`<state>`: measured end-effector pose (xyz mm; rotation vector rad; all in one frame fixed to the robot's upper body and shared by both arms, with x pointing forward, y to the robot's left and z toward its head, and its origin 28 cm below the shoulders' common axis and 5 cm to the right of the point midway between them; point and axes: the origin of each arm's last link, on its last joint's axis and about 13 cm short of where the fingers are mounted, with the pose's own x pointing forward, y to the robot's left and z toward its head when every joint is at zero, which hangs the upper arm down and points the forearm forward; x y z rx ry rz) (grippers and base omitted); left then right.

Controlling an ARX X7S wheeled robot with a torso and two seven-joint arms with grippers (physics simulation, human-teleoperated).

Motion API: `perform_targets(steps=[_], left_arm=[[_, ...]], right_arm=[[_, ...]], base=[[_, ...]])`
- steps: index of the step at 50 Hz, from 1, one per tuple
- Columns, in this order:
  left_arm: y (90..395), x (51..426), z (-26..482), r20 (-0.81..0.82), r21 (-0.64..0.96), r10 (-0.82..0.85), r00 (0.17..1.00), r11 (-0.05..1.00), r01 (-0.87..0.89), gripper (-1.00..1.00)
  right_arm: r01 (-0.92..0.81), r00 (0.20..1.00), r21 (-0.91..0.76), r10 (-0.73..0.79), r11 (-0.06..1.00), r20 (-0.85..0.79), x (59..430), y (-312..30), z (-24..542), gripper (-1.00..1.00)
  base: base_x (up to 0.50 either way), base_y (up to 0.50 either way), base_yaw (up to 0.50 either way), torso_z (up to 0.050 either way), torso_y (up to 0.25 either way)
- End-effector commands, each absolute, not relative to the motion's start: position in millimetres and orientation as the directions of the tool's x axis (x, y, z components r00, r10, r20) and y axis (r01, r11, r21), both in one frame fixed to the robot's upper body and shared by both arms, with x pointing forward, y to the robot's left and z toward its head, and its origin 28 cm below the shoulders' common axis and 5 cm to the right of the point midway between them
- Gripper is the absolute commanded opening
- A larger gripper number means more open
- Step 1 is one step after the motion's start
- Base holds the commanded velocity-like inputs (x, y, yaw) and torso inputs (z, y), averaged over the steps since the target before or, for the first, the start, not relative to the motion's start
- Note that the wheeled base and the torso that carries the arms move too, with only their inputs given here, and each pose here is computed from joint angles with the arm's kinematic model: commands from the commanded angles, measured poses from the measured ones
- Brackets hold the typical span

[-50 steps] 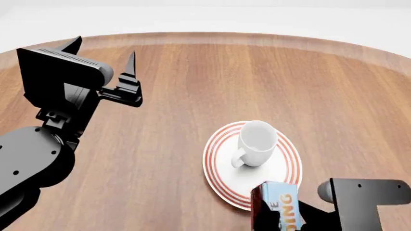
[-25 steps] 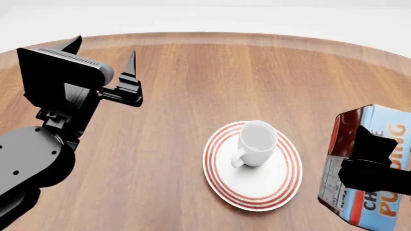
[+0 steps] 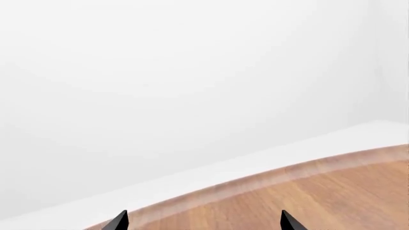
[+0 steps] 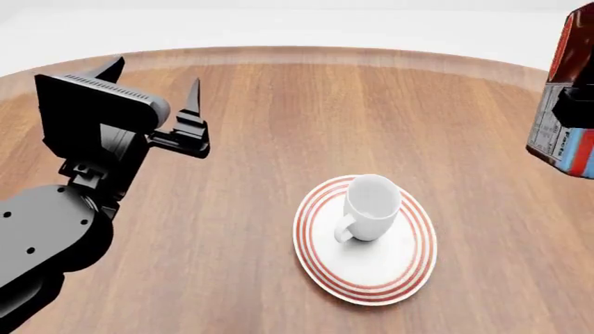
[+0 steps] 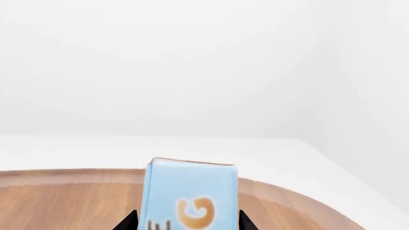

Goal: Pick up the white mug and put it on the plate, and put the chocolate pudding to the right of the plate.

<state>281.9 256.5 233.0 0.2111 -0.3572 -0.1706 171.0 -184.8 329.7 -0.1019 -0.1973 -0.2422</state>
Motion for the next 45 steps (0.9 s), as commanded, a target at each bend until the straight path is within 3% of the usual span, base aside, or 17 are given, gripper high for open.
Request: perform_targets(steps=[1,9,17,24,45], left_arm=[[256,283,233,0.323,0.235,-0.204,0.924,0.963,0.131,1.0],[258,283,232,0.32,0.236,-0.198,0.927,0.964,0.124,1.0],[259,284,232,0.319,0.236,-0.19,0.928,0.965,0.117,1.0],[258,284,232,0.32,0.236,-0.193,0.928,0.964,0.119,1.0],[259,284,230,0.319,0.231,-0.19,0.928,0.966,0.118,1.0]], right_arm=[[0.185,0.979,-0.198,-0.163,0.963,0.119,212,-201,342,-1.0],[0.085,0.994,-0.172,-0.096,0.981,-0.057,245,-219,353,-1.0],[0.177,0.969,-0.075,-0.187,0.981,-0.159,280,-250,369,-1.0],[0.157,0.953,-0.06,-0.167,0.986,-0.253,295,-259,364,-1.0],[0.135,0.864,-0.237,-0.231,0.962,-0.446,327,-280,339,-1.0]], base=[[0.0,0.0,0.0,0.0,0.0],[0.0,0.0,0.0,0.0,0.0],[0.0,0.0,0.0,0.0,0.0],[0.0,0.0,0.0,0.0,0.0],[0.0,0.0,0.0,0.0,0.0]])
